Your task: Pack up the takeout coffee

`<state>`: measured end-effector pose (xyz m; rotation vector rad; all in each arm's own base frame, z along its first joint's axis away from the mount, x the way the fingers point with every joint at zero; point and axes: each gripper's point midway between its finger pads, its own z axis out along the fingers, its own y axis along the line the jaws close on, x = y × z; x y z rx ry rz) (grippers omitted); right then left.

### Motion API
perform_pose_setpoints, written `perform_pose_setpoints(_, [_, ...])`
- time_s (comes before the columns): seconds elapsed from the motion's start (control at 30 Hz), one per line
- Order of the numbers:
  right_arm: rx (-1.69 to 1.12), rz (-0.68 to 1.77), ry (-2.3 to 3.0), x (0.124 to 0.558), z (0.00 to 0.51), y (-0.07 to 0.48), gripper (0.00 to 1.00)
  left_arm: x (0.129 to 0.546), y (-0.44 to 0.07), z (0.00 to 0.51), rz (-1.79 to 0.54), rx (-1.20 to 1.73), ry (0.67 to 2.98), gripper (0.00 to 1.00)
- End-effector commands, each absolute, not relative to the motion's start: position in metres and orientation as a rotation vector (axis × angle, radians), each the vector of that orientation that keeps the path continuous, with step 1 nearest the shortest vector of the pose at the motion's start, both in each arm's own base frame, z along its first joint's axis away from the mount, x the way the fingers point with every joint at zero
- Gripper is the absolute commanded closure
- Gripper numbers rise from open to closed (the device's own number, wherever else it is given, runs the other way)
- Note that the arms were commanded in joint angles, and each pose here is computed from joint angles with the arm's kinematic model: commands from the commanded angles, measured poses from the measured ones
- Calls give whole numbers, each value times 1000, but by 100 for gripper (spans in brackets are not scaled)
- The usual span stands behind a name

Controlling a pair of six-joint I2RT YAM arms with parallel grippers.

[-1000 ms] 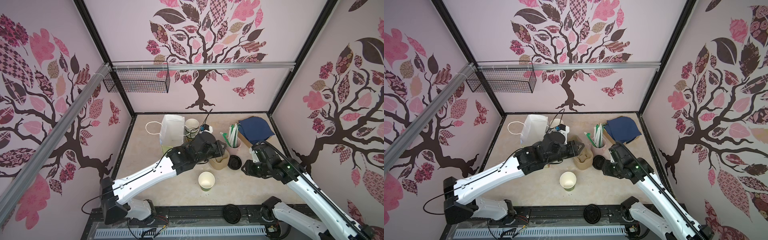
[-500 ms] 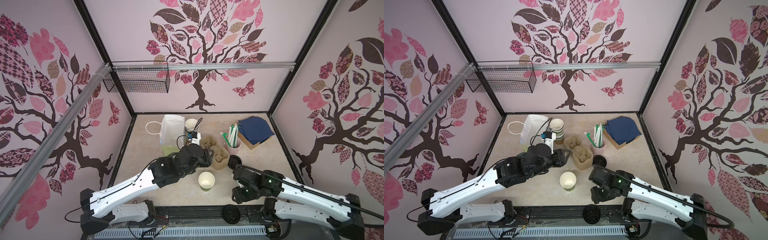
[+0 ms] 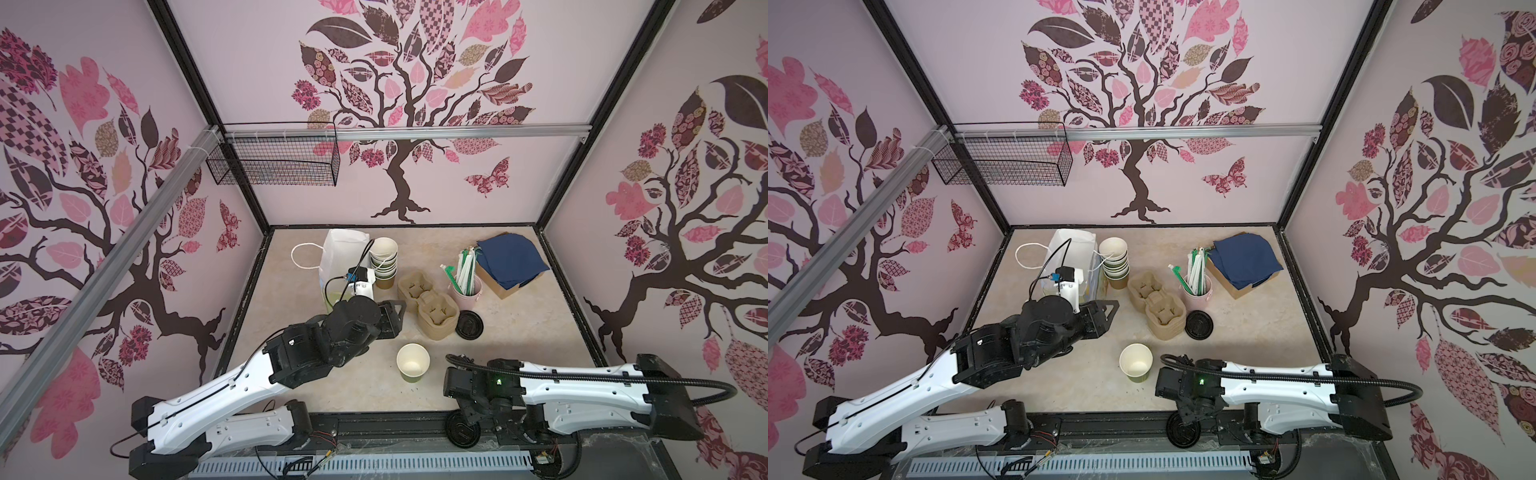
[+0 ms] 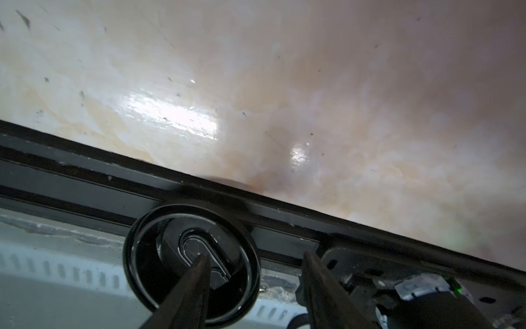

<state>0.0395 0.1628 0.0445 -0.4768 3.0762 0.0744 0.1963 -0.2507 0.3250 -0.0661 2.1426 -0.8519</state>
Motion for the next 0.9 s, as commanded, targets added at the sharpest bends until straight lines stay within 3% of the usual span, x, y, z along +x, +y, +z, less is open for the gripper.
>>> perform_pose_setpoints(0.0, [-438, 156, 3121, 30, 39, 166, 47, 195, -246, 314, -815, -68, 2158, 55])
perform_pose_setpoints(0.23, [-445, 139, 3159, 23, 28, 161, 56, 196, -249, 314, -824, -66, 2157, 55])
perform_pose_setpoints(0.6, [-438, 87, 3151, 26, 24, 157, 80, 199, -249, 315, -816, -78, 2146, 55])
perform_pose_setpoints(0.87, [-383, 103, 3106, 33, 38, 148, 90, 202, -248, 316, -801, -93, 2135, 55])
